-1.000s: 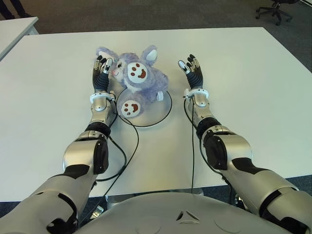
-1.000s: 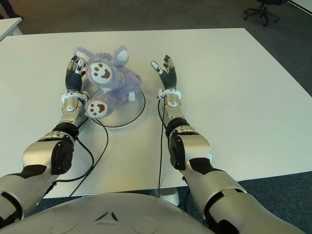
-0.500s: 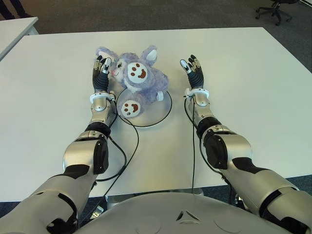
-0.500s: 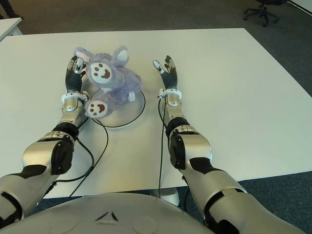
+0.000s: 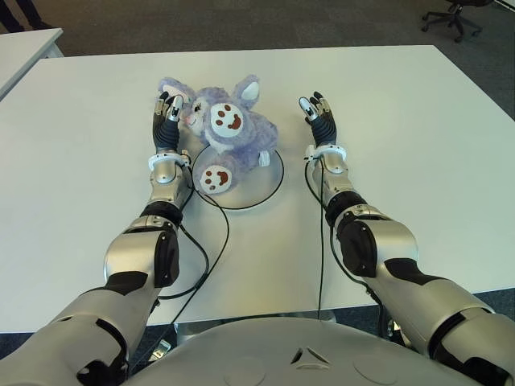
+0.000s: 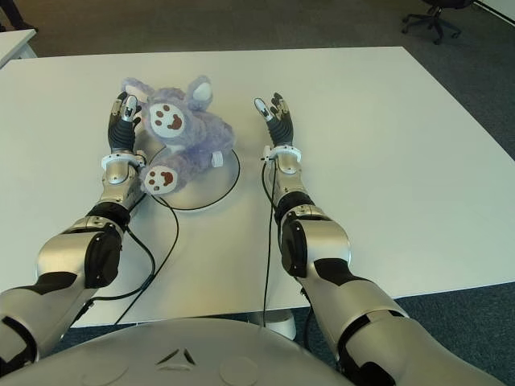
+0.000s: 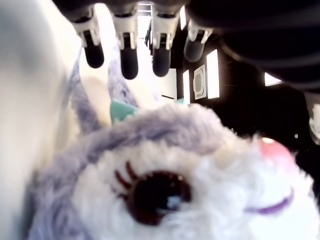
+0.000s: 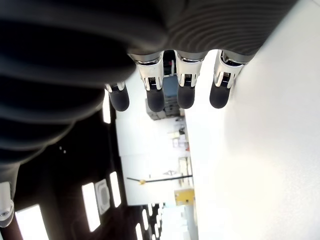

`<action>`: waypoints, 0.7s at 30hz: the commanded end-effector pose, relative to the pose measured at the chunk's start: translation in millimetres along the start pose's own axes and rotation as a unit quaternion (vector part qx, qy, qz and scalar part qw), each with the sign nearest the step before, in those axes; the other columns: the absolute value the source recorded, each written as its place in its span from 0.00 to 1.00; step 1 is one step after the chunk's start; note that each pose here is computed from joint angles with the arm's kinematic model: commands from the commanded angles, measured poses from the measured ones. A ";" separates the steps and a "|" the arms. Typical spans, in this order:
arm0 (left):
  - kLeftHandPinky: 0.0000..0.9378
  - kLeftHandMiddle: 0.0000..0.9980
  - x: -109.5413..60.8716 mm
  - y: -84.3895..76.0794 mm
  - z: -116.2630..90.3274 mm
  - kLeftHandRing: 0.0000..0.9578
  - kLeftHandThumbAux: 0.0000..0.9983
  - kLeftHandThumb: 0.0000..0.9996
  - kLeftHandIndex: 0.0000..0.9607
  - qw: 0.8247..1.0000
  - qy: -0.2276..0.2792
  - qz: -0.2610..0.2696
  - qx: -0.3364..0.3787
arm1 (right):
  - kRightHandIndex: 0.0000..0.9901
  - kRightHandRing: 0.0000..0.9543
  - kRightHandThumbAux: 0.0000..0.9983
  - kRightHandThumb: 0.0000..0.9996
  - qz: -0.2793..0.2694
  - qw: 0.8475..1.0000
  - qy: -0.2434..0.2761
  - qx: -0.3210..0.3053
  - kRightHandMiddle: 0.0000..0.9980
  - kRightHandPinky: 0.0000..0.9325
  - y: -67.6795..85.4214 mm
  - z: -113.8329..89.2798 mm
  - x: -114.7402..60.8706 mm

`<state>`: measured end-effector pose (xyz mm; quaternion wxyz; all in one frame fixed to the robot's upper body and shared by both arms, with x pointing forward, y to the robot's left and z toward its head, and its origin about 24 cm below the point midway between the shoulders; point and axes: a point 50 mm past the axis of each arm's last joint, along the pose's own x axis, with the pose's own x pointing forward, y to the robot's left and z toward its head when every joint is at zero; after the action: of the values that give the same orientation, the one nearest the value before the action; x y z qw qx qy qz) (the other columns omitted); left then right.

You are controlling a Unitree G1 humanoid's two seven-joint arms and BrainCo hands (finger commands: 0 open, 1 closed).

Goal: Put the doll into the plate.

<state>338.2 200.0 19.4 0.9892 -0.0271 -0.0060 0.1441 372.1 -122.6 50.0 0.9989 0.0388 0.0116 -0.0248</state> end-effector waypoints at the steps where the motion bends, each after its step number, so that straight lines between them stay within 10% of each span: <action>1: 0.12 0.14 -34.9 11.5 -50.0 0.14 0.33 0.00 0.00 0.995 0.096 0.014 0.002 | 0.01 0.00 0.49 0.00 -0.009 0.998 0.062 -0.003 0.02 0.00 -7.1 -25.9 -10.3; 21: 0.12 0.13 -34.6 10.0 -49.5 0.13 0.34 0.00 0.00 0.995 0.095 0.011 -0.006 | 0.00 0.00 0.47 0.00 -0.008 0.994 0.104 -0.011 0.01 0.00 -14.7 -40.2 -16.3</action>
<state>337.8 200.7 18.7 0.9889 -0.0321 -0.0051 0.1447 372.3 -128.5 46.7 0.9989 0.0304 0.0279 -0.0214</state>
